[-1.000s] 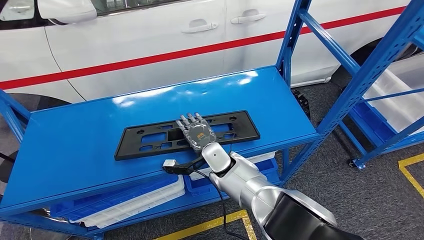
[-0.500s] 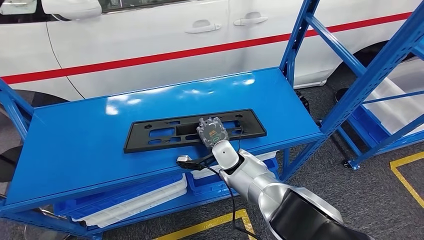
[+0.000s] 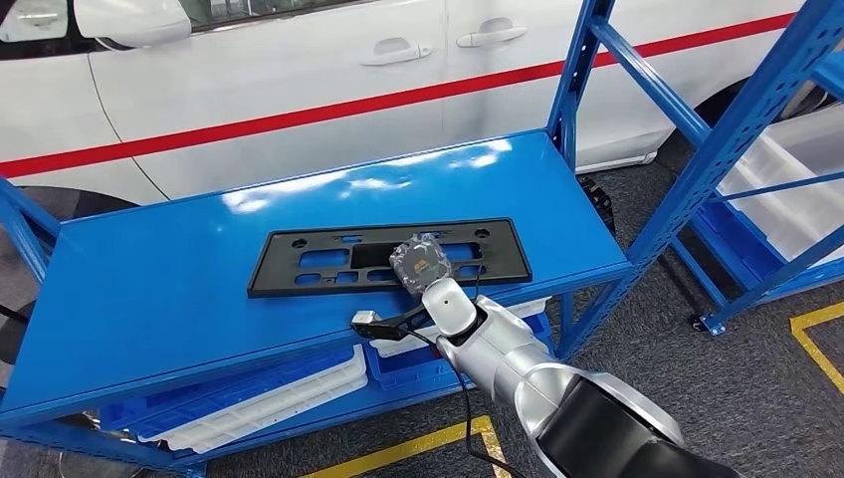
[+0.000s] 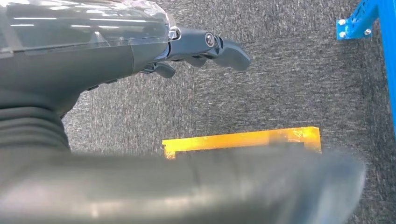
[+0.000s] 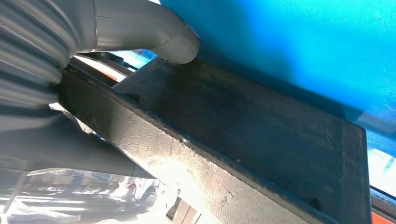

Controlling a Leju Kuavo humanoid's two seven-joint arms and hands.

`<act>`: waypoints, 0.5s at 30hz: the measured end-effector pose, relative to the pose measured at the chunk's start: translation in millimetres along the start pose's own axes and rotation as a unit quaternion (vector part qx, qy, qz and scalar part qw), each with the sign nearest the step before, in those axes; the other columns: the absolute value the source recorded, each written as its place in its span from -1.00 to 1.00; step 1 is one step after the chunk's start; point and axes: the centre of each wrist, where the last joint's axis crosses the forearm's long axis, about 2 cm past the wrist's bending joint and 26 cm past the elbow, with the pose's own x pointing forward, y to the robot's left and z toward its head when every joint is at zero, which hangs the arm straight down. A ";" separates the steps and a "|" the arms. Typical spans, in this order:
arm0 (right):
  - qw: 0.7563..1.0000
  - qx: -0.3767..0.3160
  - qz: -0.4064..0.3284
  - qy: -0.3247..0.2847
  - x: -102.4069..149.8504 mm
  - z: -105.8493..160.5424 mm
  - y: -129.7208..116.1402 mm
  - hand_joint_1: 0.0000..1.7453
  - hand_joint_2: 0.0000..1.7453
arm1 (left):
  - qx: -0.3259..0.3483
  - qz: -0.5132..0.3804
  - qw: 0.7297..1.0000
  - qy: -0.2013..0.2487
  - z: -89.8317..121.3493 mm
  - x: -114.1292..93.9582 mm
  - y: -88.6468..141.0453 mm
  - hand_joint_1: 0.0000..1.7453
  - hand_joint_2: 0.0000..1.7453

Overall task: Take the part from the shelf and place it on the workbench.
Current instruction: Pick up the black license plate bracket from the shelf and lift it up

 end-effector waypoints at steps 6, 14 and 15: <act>1.000 -0.006 -0.004 0.001 -0.8 0.1 0.2 0.94 1.00 | 0.013 0.003 1.000 -0.006 0.0 -0.2 0.8 -1.00 1.00; 0.999 -0.009 -0.046 -0.003 -4.1 0.5 1.7 0.94 1.00 | 0.013 0.008 1.000 -0.016 -0.6 1.8 -0.3 -1.00 1.00; 0.998 -0.009 -0.066 -0.006 -4.9 0.8 2.4 0.94 1.00 | 0.012 0.009 1.000 -0.020 -0.7 2.1 -0.3 -1.00 1.00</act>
